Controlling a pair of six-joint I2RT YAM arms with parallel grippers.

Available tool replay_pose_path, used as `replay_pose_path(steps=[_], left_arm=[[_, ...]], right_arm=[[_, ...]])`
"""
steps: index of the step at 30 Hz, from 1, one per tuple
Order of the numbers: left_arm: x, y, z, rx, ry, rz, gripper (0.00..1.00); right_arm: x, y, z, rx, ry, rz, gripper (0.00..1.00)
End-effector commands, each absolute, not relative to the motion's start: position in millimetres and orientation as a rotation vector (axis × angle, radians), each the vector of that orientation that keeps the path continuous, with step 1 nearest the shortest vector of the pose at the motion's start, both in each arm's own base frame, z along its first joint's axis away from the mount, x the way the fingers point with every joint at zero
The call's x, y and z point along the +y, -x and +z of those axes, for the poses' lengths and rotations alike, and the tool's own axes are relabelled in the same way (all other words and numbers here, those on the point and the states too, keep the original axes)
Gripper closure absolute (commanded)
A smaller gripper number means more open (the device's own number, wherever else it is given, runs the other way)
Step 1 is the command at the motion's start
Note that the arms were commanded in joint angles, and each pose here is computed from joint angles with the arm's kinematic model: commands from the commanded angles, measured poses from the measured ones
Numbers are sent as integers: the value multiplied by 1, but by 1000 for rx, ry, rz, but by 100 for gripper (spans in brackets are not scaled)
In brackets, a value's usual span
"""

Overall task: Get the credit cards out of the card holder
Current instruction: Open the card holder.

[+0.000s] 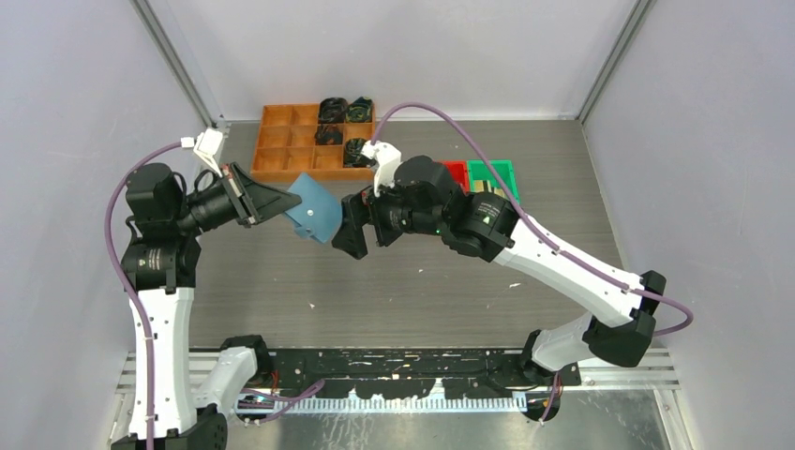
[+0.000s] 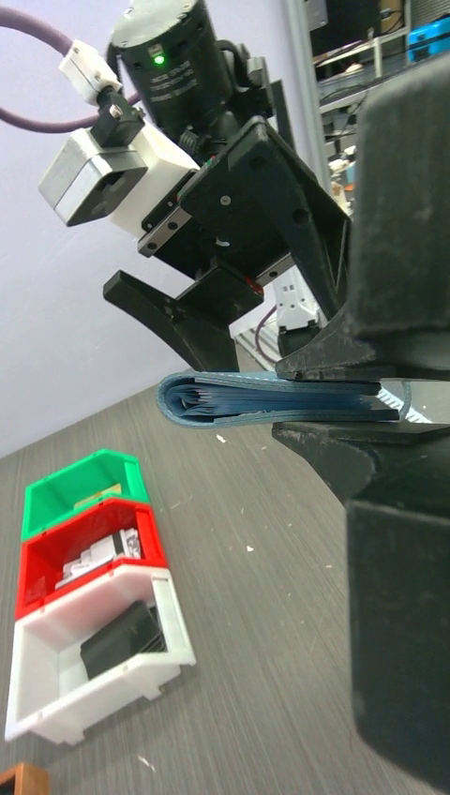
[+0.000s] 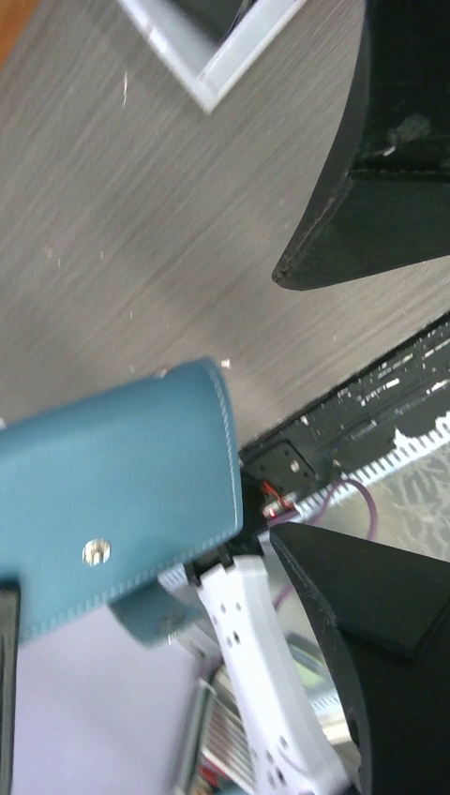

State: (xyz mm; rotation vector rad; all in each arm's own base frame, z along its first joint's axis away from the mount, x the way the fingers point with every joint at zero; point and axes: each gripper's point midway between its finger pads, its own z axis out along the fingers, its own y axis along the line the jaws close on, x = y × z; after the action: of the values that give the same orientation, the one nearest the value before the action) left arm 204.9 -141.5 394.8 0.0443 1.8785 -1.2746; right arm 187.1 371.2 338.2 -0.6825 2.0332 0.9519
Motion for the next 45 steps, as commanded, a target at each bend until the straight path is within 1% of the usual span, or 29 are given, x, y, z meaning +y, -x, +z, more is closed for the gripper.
replay_pose_path(steps=[1, 5, 11, 14, 16, 18, 19, 20, 21, 22, 23, 24, 25, 26, 27, 29, 34, 38, 41, 45], left_arm=[[-153, -180, 414, 1799, -245, -1351, 100], [-157, -167, 414, 1786, -343, -1379, 100], [-161, -152, 417, 1766, -416, -1415, 100], [-161, -149, 417, 1766, -421, -1416, 100], [-161, -149, 417, 1766, -419, -1415, 100], [-161, -149, 417, 1767, -417, -1415, 100], [-161, -150, 417, 1769, -412, -1412, 100], [-160, -151, 416, 1770, -406, -1405, 99], [-160, -154, 415, 1773, -393, -1390, 93], [-159, -156, 412, 1785, -372, -1377, 76], [-157, -160, 408, 1795, -351, -1362, 56], [-157, -163, 404, 1807, -331, -1359, 42], [-156, -164, 399, 1822, -312, -1362, 33], [-156, -165, 394, 1838, -292, -1369, 27], [-156, -166, 389, 1853, -276, -1378, 25], [-157, -163, 381, 1870, -269, -1399, 25], [-160, -148, 377, 1871, -318, -1448, 39], [-162, -135, 377, 1868, -378, -1454, 54], [-161, -132, 379, 1857, -413, -1419, 70], [-162, -128, 384, 1840, -446, -1411, 84]], right_arm=[[385, -151, 396, 1845, 872, 1228, 0], [384, -140, 401, 1859, 953, 1360, 3], [386, -152, 409, 1877, 929, 1427, 16], [394, -146, 414, 1868, 956, 1504, 21], [399, -141, 418, 1859, 975, 1567, 27], [404, -135, 421, 1840, 1001, 1634, 34], [406, -128, 423, 1821, 1026, 1708, 48], [408, -127, 422, 1816, 1025, 1726, 58], [408, -128, 423, 1807, 1016, 1730, 71], [409, -131, 423, 1806, 999, 1718, 82], [409, -137, 423, 1812, 970, 1697, 94], [408, -143, 423, 1821, 936, 1678, 96], [407, -150, 424, 1826, 901, 1668, 98], [407, -158, 425, 1823, 865, 1659, 99], [406, -163, 425, 1827, 837, 1645, 99], [406, -167, 425, 1823, 819, 1633, 99], [406, -173, 422, 1833, 803, 1627, 99], [403, -178, 421, 1834, 787, 1640, 99], [402, -176, 420, 1829, 793, 1671, 99], [398, -177, 417, 1833, 770, 1708, 99]])
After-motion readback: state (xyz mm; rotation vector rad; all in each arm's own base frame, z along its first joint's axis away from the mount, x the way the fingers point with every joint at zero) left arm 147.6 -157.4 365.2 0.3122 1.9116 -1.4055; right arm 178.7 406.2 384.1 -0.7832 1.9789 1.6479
